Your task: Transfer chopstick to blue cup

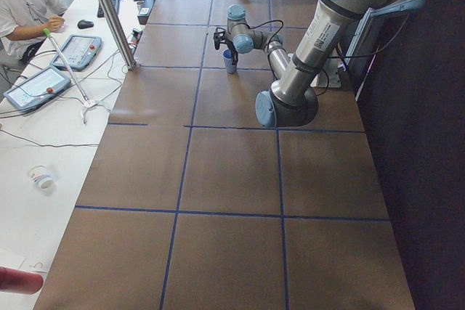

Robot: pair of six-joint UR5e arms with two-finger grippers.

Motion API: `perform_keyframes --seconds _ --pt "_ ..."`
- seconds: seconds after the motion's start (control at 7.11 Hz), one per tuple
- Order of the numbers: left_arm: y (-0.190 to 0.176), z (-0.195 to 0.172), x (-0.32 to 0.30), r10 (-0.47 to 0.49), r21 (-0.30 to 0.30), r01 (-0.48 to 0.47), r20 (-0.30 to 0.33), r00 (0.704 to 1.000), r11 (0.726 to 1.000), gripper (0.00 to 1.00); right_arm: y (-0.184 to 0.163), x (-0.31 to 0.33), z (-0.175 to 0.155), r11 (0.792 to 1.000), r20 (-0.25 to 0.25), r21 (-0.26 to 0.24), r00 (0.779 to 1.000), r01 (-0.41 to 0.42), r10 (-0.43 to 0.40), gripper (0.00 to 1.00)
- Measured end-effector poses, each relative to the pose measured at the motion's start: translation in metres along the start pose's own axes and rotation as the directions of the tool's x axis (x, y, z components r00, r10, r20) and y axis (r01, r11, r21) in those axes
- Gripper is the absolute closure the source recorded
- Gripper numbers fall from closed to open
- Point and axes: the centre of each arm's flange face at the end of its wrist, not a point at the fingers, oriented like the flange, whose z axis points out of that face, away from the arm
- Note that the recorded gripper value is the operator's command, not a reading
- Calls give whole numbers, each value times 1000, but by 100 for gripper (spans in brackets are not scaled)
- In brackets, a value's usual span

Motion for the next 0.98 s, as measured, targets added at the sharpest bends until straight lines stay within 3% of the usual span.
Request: perform_keyframes --seconds 0.42,0.7,0.84,0.98 --pt "-4 -50 0 10 37 -7 -77 997 999 0 -1 12 -24 999 -19 46 1000 -7 8 1" --pt "-14 -68 -8 5 62 1 -97 995 998 0 15 53 -67 988 -50 109 992 -113 119 3" --pt "-18 -72 -9 2 70 5 -101 995 998 0 28 75 -81 975 -63 104 977 -197 204 2" --pt "-21 -74 -11 0 74 8 -104 995 997 0 42 92 -86 953 -70 68 952 -294 298 2"
